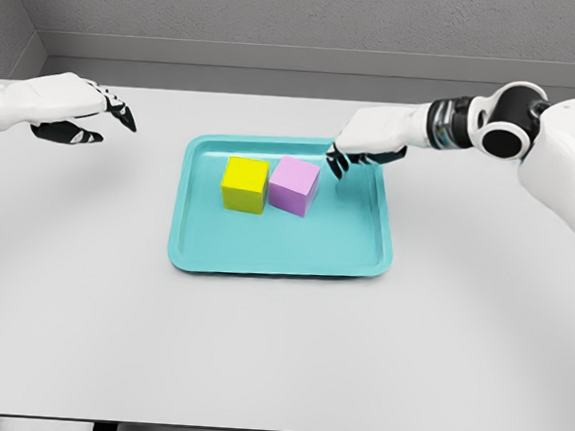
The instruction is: Push two cubes
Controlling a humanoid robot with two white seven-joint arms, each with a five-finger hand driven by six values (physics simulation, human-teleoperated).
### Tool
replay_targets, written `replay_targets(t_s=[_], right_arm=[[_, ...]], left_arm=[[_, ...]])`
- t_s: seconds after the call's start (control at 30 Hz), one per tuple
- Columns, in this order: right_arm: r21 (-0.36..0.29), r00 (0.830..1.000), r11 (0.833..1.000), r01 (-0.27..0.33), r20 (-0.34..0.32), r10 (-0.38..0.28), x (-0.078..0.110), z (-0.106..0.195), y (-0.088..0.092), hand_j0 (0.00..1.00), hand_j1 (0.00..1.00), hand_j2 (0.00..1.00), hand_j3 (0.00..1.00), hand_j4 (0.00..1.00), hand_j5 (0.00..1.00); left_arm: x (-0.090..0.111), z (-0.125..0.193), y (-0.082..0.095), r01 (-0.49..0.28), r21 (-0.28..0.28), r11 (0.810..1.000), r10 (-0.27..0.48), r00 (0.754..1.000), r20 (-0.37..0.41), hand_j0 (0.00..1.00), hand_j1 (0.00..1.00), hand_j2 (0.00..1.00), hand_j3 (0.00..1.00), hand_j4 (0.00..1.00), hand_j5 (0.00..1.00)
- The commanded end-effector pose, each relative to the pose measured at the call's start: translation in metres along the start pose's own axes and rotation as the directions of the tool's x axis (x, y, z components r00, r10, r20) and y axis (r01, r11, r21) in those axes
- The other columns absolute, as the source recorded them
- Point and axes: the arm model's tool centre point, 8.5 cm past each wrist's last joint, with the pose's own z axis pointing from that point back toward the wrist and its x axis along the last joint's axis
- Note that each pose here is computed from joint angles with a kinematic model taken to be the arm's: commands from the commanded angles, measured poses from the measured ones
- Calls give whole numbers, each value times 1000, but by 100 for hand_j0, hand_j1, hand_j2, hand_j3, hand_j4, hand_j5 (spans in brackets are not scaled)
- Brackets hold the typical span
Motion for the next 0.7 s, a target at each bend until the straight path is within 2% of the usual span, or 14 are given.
replay_targets(t_s=[0.0,0.17,0.27,0.5,0.67], right_arm=[[-18,999,1000,25,-22,-25,-8,6,-1,45,45,45,45,45,45],[-27,999,999,28,-36,-29,-14,6,-10,45,45,45,45,45,45],[-35,999,998,44,-30,-45,-14,-8,-20,44,44,44,44,44,44],[-24,996,996,88,-30,-89,-16,-24,-19,43,43,43,43,43,43],[-29,996,996,87,-3,-87,-7,-37,-26,42,42,42,42,42,42]], left_arm=[[0,1,1,-4,4,1000,4,1000,0,63,63,63,63,63,63],[-1,1,1,-5,3,1000,5,1000,-2,63,63,63,63,63,63],[0,-1,-2,-9,0,1000,9,1000,1,63,63,63,63,63,63],[3,-10,-8,-23,-4,1000,24,1000,11,63,63,63,63,63,63],[5,-18,-12,-40,-7,999,40,999,18,63,63,63,63,63,63]])
